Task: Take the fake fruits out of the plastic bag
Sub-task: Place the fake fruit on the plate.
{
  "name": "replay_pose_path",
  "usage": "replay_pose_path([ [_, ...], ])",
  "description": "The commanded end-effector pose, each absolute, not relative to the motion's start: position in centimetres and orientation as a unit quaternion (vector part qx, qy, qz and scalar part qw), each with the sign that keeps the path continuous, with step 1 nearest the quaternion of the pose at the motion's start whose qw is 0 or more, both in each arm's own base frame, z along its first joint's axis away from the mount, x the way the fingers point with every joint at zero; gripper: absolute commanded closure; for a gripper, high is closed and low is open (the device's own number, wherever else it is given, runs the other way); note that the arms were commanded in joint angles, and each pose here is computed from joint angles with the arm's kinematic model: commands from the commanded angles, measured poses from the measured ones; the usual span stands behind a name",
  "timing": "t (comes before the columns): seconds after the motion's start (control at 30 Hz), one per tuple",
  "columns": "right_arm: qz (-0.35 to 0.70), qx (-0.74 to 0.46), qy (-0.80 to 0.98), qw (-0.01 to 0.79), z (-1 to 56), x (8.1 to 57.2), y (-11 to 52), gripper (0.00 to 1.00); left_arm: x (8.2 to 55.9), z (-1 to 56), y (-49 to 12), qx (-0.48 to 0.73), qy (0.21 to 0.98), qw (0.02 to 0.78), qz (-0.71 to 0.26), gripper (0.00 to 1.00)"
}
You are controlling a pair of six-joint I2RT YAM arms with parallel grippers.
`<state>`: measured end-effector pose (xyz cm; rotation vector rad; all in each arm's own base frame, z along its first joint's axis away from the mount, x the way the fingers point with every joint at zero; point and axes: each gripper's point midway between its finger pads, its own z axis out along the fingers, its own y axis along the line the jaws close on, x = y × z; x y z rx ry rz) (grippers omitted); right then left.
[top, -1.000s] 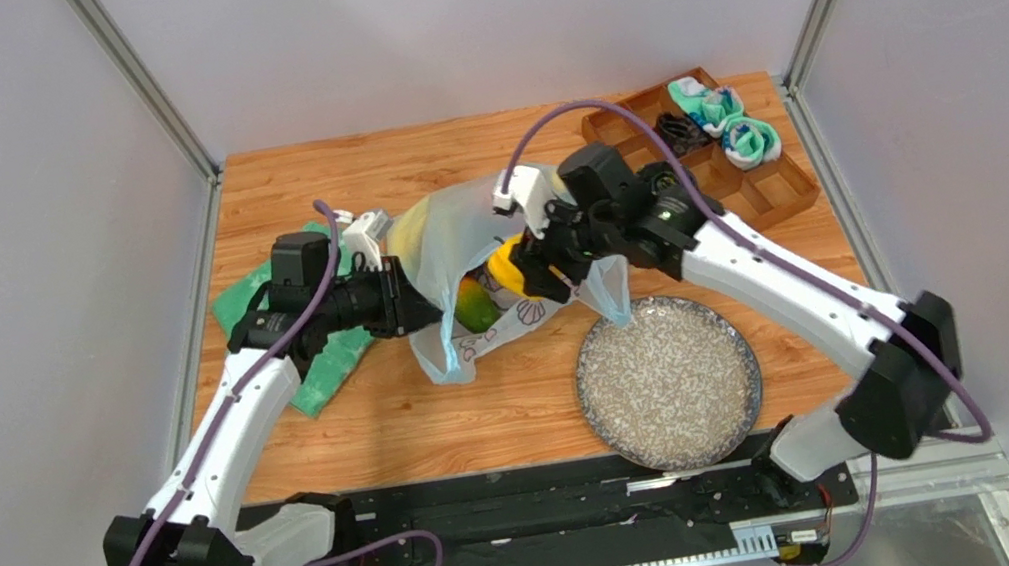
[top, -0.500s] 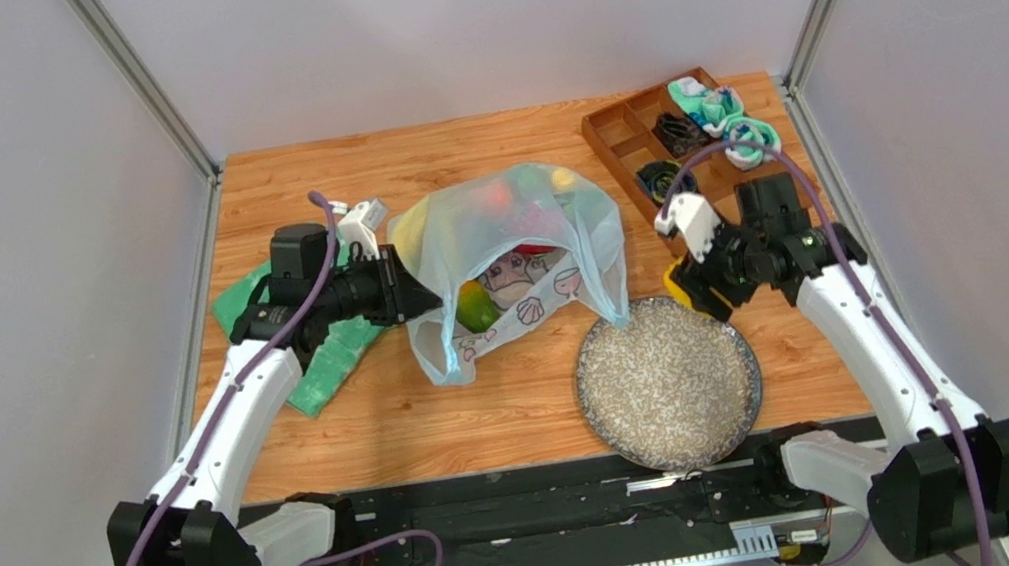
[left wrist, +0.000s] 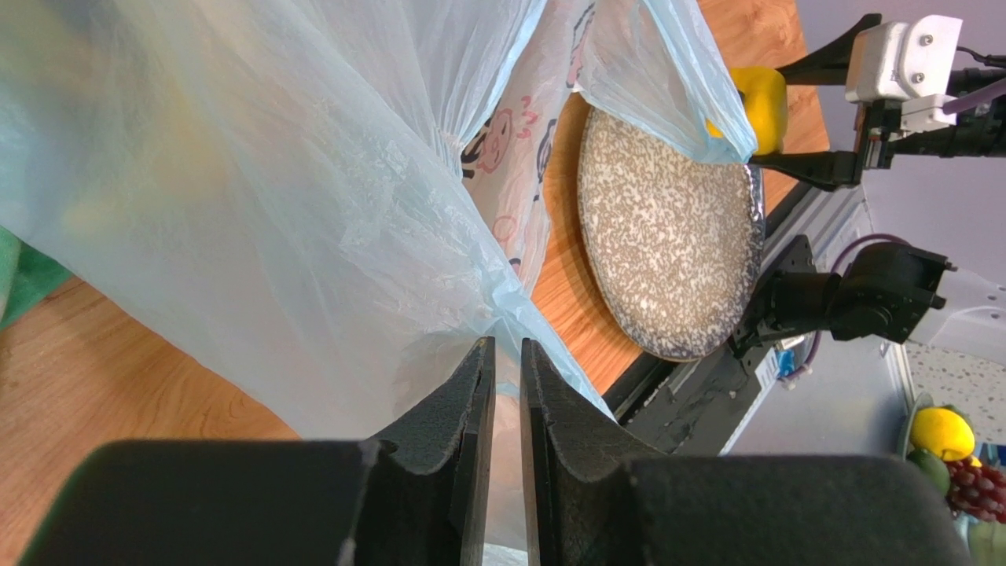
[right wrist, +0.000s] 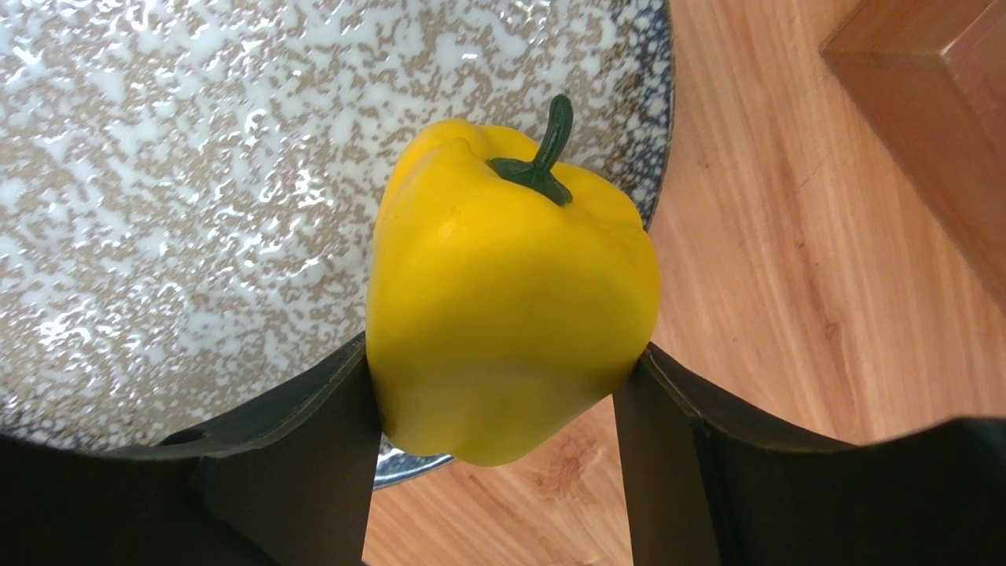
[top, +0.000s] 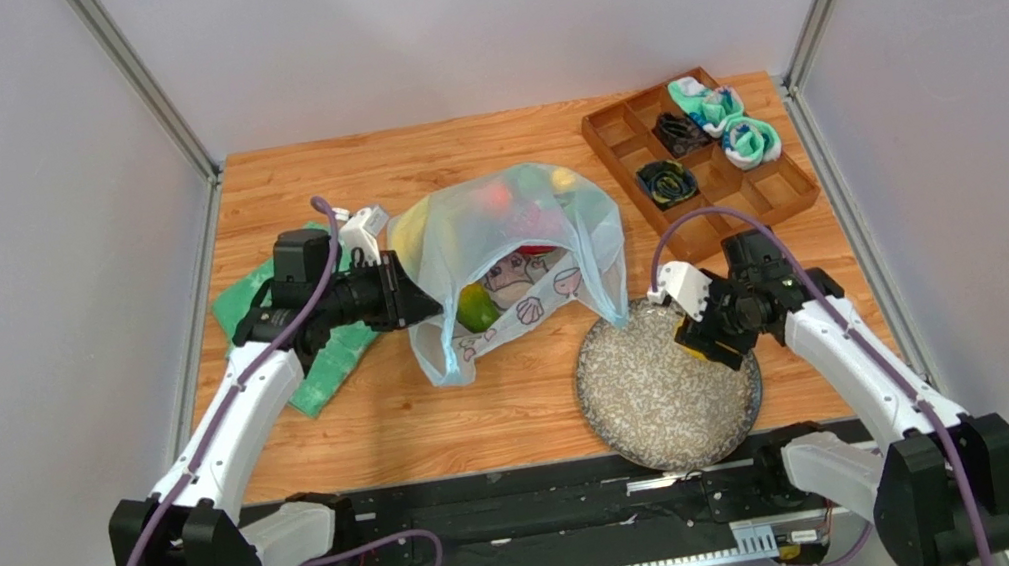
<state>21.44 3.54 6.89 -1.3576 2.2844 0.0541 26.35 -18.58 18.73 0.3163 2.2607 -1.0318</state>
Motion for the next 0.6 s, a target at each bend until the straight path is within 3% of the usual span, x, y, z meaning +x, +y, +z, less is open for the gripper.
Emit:
replay_pose_path([
  [0.0, -0.012, -0.509, 0.812, 0.286, 7.3, 24.9, 4.2, 0.51, 26.5, 19.1, -18.5, 0.126, 0.852, 0.325, -0.391, 0.77],
  [0.07, -0.012, -0.503, 0.816, 0.286, 7.0, 25.2, 4.3, 0.41, 26.3, 19.0, -18.2, 0.125, 0.856, 0.325, -0.383, 0.73],
  [0.1, -0.011, -0.503, 0.816, 0.283, 6.9, 25.2, 4.3, 0.3, 26.3, 19.1, -18.0, 0.132, 0.855, 0.329, -0.378, 0.71],
  [0.2, -0.005, -0.5, 0.822, 0.271, 7.0, 25.0, 4.3, 0.17, 26.0, 19.6, -17.6, 0.148, 0.854, 0.337, -0.367, 0.63],
  [0.37, 0.001, -0.509, 0.82, 0.263, 7.7, 24.4, 4.3, 0.11, 24.7, 19.7, -17.8, 0.165, 0.851, 0.323, -0.379, 0.4],
  [0.57, 0.082, -0.482, 0.807, 0.33, 14.7, 25.2, 8.0, 0.07, 22.1, 21.3, -17.3, 0.208, 0.844, 0.319, -0.377, 0.33],
])
